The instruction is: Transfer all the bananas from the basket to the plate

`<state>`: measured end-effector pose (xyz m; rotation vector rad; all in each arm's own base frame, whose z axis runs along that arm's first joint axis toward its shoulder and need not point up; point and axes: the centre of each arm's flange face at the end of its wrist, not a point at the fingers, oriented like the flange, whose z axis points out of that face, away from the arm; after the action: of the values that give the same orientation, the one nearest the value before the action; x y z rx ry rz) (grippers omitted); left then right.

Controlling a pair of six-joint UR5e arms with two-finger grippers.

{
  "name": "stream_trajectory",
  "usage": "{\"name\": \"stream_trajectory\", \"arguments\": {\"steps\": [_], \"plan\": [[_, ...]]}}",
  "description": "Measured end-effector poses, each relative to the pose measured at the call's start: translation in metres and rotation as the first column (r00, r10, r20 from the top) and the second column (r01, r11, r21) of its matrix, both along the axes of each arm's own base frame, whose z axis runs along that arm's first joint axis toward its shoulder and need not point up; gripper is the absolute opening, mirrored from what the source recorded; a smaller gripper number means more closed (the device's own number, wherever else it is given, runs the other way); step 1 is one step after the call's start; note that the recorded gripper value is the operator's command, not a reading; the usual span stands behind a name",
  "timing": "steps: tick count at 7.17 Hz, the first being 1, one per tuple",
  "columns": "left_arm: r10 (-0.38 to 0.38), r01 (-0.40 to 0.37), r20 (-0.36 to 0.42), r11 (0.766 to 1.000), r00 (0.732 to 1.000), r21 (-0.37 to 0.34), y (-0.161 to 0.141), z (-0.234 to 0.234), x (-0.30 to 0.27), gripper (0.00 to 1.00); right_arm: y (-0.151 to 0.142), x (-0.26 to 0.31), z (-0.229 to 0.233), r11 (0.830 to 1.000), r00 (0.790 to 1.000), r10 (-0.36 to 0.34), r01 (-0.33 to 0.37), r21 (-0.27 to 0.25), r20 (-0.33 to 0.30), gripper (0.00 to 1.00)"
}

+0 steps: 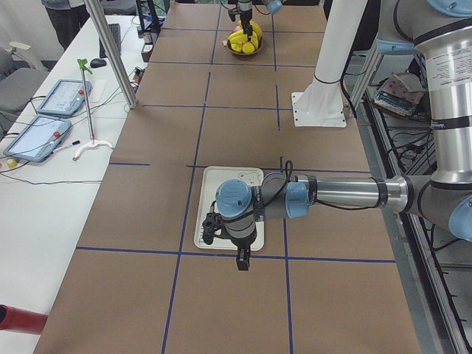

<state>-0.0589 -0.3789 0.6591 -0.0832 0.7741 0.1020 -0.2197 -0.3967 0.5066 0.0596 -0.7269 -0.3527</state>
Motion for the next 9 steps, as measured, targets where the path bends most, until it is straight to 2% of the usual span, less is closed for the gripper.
{"name": "stream_trajectory", "arguments": {"steps": [1,3,4,5,7,9], "plan": [[0.0,0.0,0.0,1.0,1.0,0.0,0.0,0.0,0.0,1.0,-0.002,-0.002,-0.001,1.0,1.0,0.0,0.0,0.003,0.0,0.52],[0.0,0.0,0.001,1.0,1.0,0.0,0.0,0.0,0.0,1.0,-0.006,-0.006,-0.004,1.0,1.0,0.0,0.0,0.007,0.003,0.15],[0.0,0.0,0.001,1.0,1.0,0.0,0.0,0.0,0.0,1.0,-0.007,-0.006,-0.005,1.0,1.0,0.001,-0.001,0.01,0.004,0.07],[0.0,0.0,0.001,1.0,1.0,0.0,0.0,0.0,0.0,1.0,-0.007,-0.005,-0.006,1.0,1.0,0.002,-0.002,0.012,0.006,0.03],[0.0,0.0,0.0,1.0,1.0,0.0,0.0,0.0,0.0,1.0,-0.002,0.005,-0.021,1.0,1.0,0.009,-0.009,0.018,0.027,0.03],[0.0,0.0,0.0,1.0,1.0,0.006,0.0,-0.003,0.0,1.0,0.008,0.033,-0.08,0.999,0.995,0.034,-0.035,0.012,0.09,0.04]]}}
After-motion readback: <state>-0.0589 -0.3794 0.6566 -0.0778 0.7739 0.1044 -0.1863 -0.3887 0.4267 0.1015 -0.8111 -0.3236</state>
